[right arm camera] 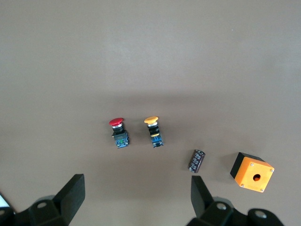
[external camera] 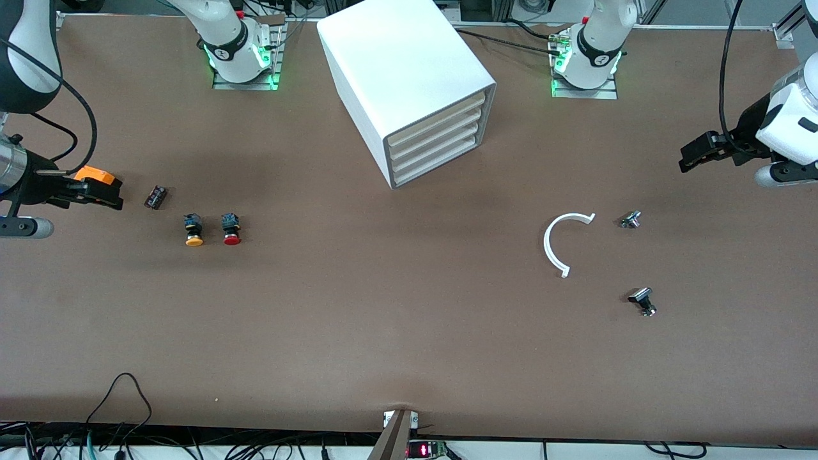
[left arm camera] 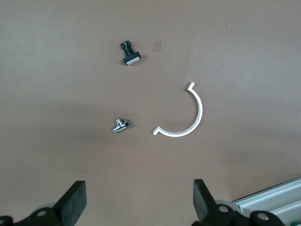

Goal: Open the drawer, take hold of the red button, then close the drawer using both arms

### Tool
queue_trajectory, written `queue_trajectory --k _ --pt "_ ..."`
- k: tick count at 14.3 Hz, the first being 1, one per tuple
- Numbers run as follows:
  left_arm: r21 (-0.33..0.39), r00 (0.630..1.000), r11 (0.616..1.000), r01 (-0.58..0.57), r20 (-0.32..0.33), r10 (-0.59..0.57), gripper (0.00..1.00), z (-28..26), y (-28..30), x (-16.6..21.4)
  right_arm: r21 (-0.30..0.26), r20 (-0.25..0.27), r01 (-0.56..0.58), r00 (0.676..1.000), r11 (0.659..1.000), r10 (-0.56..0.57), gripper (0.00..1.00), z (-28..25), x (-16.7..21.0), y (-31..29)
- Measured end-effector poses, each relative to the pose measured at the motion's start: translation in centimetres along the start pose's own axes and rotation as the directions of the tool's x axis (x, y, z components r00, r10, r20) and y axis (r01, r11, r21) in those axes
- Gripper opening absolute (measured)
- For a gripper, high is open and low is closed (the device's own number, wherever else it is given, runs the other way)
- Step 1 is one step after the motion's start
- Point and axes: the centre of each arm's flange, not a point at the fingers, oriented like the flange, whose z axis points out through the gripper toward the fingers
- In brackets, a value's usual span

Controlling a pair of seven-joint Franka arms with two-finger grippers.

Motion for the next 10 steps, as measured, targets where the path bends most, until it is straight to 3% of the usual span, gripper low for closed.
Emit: queue_trajectory --k 5,8,10 --pt "-0.001 0.999 0.999 -0.041 0.003 0.041 1.00 0.0 0.2 -0.1 -0.012 -0.012 0.016 1.000 1.000 -0.017 1.00 -0.2 0.1 -1.0" --pt "-0.001 0.995 0.995 -0.096 0.002 0.096 1.00 0.0 0.1 -0.1 -0.070 -0.026 0.023 0.999 0.997 -0.025 1.00 -0.8 0.0 -0.5" --pt "-0.001 0.995 0.995 -0.104 0.002 0.104 1.00 0.0 0.0 0.0 -0.070 -0.044 0.017 0.999 0.997 -0.020 1.00 -1.8 -0.4 -0.1"
